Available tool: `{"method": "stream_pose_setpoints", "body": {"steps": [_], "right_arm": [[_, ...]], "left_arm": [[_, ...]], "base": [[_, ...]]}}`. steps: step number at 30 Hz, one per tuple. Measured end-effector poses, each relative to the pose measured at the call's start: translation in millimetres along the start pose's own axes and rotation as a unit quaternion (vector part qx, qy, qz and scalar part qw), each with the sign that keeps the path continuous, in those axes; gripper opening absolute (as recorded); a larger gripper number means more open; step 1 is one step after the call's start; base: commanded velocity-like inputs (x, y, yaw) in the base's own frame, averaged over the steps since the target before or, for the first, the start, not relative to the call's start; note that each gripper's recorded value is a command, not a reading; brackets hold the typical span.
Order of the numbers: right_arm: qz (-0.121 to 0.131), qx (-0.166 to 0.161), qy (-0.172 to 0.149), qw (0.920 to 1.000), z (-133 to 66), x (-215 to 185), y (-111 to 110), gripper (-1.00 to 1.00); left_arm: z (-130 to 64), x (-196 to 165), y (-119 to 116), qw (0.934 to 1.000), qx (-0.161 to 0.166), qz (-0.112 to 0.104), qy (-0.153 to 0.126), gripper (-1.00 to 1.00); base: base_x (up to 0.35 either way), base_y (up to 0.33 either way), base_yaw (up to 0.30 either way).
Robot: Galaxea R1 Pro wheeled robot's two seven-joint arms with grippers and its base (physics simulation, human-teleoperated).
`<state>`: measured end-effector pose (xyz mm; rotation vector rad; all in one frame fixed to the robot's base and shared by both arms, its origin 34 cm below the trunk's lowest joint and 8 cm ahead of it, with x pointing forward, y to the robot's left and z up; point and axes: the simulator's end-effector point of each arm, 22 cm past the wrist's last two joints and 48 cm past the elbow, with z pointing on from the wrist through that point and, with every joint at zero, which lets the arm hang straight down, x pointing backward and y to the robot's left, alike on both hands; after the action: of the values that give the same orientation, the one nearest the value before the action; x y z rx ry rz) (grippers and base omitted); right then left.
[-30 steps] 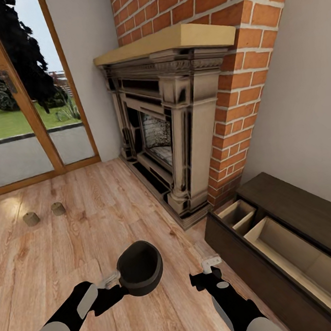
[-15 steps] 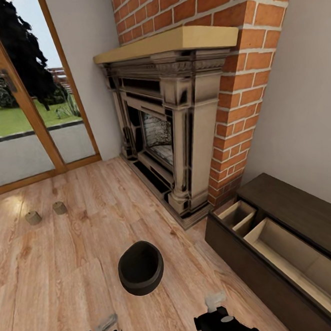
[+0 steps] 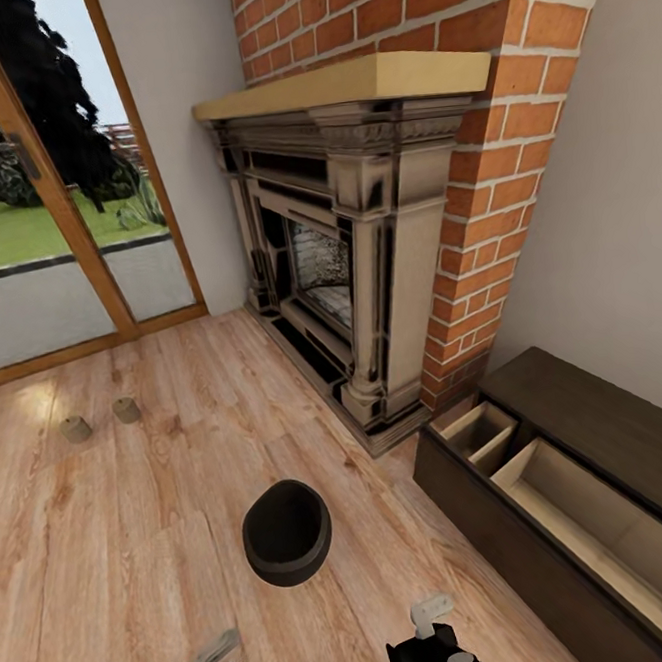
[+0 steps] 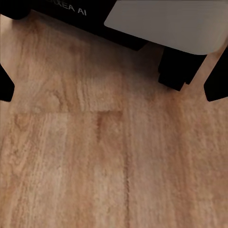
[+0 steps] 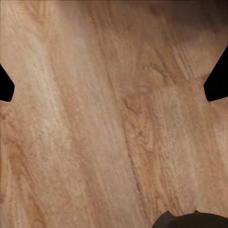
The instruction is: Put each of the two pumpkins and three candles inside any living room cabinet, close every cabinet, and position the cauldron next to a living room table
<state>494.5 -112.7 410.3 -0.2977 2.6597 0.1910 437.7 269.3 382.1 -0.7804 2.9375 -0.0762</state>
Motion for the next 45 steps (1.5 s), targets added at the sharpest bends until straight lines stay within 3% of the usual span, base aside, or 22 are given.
{"method": "stream_pose_setpoints", "body": {"steps": [16,26,45], "right_arm": [[0.003,-0.004,0.014,0.9999,-21.6,0.1,4.5,1.0],[0.004,-0.005,0.016,0.9999,-20.3,2.7,5.2,1.0],[0.005,-0.006,0.01,0.9999,-19.2,1.9,5.7,1.0]], "left_arm": [[-23.3,-0.3,8.6,0.9999,-0.01,-0.005,0.009,1.0],[-21.4,2.0,11.2,0.9998,-0.013,-0.006,0.012,1.0],[-19.7,4.6,12.7,0.9998,-0.015,-0.006,0.015,1.0]], "base": [[0.0,0.0,0.101],[0.0,0.0,0.128],[0.0,0.0,0.276]]}}
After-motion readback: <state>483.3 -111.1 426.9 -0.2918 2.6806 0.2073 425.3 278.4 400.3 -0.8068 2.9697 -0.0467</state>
